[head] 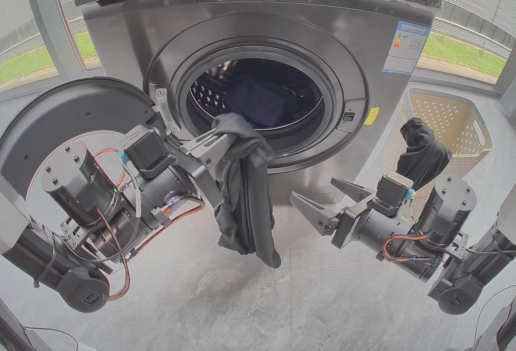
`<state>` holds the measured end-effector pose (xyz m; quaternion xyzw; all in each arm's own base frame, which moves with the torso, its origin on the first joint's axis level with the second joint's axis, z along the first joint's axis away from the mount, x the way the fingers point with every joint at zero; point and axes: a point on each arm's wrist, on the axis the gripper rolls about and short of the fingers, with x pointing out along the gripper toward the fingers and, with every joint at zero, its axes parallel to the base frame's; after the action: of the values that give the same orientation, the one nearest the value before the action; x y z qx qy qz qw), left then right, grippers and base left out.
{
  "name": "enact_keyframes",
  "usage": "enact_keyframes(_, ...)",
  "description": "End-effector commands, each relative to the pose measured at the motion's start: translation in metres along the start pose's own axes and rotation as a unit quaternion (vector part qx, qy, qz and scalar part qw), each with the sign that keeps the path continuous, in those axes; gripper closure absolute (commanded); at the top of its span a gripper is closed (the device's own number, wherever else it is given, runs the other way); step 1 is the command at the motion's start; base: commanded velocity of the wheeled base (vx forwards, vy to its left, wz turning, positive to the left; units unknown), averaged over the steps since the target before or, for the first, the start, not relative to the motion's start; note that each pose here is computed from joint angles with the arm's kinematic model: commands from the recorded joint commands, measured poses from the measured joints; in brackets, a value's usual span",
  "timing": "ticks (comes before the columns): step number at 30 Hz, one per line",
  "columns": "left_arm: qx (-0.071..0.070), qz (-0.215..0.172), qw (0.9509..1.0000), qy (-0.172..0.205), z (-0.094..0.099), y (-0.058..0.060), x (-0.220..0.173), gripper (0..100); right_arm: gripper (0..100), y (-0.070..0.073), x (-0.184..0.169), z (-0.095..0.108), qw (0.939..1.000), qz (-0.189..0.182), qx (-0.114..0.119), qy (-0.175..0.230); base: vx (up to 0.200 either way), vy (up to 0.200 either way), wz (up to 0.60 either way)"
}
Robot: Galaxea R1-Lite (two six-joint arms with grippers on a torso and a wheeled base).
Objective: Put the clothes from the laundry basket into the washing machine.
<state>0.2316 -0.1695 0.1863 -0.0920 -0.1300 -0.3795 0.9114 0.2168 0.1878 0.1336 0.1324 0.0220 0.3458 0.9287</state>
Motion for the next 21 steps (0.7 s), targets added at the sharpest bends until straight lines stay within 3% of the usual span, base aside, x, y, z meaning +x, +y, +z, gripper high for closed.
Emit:
enact_keyframes(1, 0.004, -0.001, 0.9991, -0.043, 0.022, -0.003, 0.004, 100, 0, -0.003, 0.021, -0.029, 0.9995, 0.0, -0.013, 0.028, 0.0, 0.0, 0.0)
enact_keyframes(8, 0.001, -0.012, 0.9983, -0.058, 0.03, -0.011, 0.003, 100, 0, -0.007, 0.048, -0.054, 0.9993, 0.003, -0.022, 0.032, 0.0, 0.0, 0.0)
enact_keyframes(15, 0.003, -0.013, 0.9972, -0.074, 0.041, -0.012, 0.0, 100, 0, -0.002, 0.067, -0.051, 0.9994, 0.015, -0.031, 0.005, 0.0, 0.0, 0.0)
enact_keyframes(21, 0.002, -0.012, 0.9975, -0.069, 0.038, -0.012, 0.002, 100, 0, 0.005, 0.067, -0.06, 0.9991, 0.023, -0.031, 0.017, 0.0, 0.0, 0.0)
